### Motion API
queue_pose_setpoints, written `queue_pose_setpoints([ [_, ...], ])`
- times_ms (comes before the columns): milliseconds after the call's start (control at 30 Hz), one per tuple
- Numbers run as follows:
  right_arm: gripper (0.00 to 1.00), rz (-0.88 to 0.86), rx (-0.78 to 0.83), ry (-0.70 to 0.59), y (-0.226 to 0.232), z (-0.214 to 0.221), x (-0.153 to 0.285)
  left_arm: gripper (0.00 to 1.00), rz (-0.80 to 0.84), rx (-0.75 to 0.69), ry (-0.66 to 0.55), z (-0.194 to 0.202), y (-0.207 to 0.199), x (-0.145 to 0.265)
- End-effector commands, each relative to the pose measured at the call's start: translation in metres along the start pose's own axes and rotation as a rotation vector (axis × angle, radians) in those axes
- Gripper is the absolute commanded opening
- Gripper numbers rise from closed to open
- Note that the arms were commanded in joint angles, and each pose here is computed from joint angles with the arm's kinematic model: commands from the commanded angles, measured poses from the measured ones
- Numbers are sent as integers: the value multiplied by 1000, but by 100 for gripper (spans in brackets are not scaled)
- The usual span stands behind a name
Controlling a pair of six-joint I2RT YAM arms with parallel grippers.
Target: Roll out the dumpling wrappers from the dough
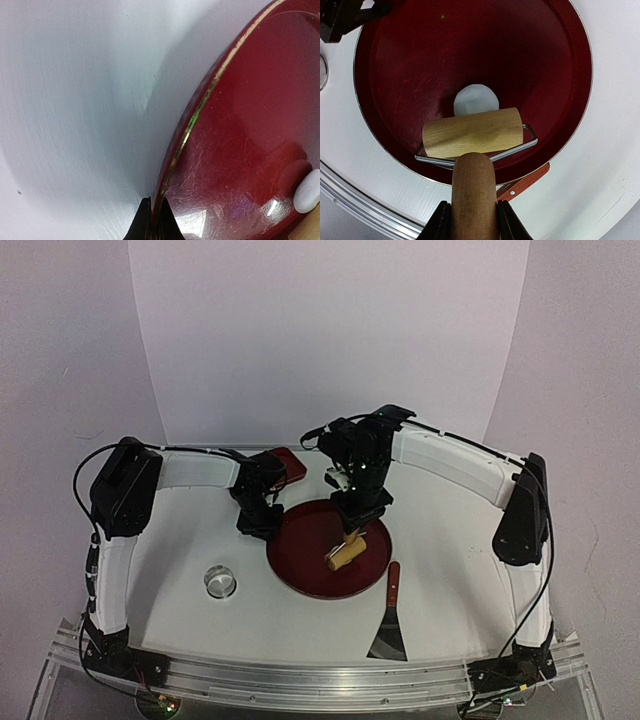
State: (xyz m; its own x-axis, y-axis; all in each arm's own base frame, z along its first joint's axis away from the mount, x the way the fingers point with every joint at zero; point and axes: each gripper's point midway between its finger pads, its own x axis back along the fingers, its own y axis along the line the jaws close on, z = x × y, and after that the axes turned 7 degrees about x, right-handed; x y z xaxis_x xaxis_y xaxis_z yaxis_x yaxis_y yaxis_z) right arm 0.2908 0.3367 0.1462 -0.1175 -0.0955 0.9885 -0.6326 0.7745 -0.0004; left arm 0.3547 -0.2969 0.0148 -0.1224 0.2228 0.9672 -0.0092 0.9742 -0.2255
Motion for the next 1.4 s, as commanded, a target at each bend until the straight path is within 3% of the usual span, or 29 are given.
queue_pose_setpoints([
  [0, 0, 23, -4, -52, -5, -11, 11, 0, -193, 33, 33, 15, 41, -17],
  [500, 0, 7, -34, 68, -19, 26, -50, 0, -198, 23, 45, 18, 42, -20],
  [667, 0, -45, -43, 7, -15, 7, -33, 0, -209, 15, 56, 19, 43, -22],
  [933, 0, -147, -31, -105, -1, -6, 43, 0, -225, 21, 67, 19, 45, -26],
  [1367, 0, -75, -33, -51, -9, -23, 4, 0, -224, 30, 68, 20, 45, -24],
])
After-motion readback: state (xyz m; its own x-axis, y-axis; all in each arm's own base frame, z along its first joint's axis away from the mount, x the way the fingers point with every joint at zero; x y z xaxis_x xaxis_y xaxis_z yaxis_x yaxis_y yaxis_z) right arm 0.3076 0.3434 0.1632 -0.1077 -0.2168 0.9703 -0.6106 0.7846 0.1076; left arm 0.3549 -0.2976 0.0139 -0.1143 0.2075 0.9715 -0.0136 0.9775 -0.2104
